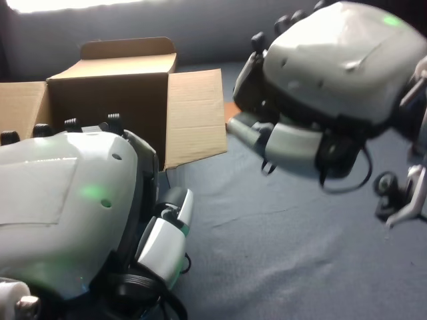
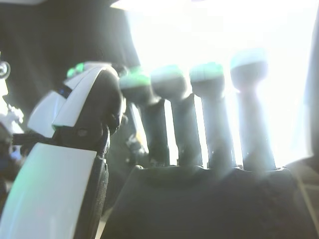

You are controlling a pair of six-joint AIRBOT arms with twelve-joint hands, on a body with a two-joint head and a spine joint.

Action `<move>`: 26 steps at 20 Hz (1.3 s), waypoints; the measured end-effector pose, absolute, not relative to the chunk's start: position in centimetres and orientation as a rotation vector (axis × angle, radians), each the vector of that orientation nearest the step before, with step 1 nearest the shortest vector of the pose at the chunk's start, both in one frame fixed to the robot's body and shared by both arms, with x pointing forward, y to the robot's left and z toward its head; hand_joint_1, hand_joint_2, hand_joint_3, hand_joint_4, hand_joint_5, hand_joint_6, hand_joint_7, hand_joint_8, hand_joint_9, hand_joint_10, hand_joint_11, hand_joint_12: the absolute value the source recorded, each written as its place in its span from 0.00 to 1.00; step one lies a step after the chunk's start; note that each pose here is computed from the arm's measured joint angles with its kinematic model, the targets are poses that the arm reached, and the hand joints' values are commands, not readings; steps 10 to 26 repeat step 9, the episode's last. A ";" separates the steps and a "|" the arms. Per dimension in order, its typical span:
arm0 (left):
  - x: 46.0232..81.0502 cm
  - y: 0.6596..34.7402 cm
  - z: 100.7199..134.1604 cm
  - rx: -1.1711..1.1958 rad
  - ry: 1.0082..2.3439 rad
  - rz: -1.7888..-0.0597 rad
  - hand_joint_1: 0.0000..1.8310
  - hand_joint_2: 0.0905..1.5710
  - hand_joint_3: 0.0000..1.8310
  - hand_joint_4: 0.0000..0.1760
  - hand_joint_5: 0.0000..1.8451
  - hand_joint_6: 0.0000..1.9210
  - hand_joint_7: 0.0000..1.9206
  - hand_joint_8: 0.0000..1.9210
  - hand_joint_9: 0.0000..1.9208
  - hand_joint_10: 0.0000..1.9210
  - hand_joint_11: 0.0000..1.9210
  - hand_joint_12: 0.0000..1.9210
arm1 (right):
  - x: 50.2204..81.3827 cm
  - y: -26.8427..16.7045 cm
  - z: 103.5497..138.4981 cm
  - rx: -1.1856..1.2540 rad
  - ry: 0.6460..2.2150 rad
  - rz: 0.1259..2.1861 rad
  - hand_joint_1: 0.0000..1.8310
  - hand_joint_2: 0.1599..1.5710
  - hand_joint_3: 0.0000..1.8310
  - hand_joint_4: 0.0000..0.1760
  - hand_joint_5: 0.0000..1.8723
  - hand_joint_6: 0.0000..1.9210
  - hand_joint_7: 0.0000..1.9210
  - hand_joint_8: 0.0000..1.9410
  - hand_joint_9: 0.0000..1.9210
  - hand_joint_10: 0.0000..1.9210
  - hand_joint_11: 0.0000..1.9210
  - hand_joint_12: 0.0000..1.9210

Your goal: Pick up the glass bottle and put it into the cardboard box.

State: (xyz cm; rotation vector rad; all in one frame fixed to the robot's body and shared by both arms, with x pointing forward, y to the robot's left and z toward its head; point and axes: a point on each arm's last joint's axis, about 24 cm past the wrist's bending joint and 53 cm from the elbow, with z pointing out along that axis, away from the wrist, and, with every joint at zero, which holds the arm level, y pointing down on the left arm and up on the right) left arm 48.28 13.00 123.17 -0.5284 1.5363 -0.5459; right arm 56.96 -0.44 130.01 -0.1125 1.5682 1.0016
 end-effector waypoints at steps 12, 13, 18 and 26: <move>48.9 12.6 122.4 -0.552 1.539 -0.598 0.46 0.87 0.01 0.00 0.59 1.00 0.65 1.00 0.67 1.00 0.67 1.00 | 58.2 -2.1 129.3 0.047 1.617 1.007 0.40 0.75 0.36 1.00 0.66 0.99 0.71 1.00 0.75 1.00 0.79 1.00; 48.9 12.6 122.4 -0.552 1.539 -0.598 0.46 0.87 0.01 0.00 0.59 1.00 0.65 1.00 0.67 1.00 0.67 1.00 | 58.2 -2.1 129.3 0.047 1.617 1.007 0.40 0.75 0.36 1.00 0.66 0.99 0.71 1.00 0.75 1.00 0.79 1.00; 48.9 12.6 122.4 -0.552 1.539 -0.598 0.46 0.87 0.01 0.00 0.59 1.00 0.65 1.00 0.67 1.00 0.67 1.00 | 58.2 -2.1 129.3 0.047 1.617 1.007 0.40 0.75 0.36 1.00 0.66 0.99 0.71 1.00 0.75 1.00 0.79 1.00; 48.9 12.6 122.4 -0.552 1.539 -0.598 0.46 0.87 0.01 0.00 0.59 1.00 0.65 1.00 0.67 1.00 0.67 1.00 | 58.2 -2.1 129.3 0.047 1.617 1.007 0.40 0.75 0.36 1.00 0.66 0.99 0.71 1.00 0.75 1.00 0.79 1.00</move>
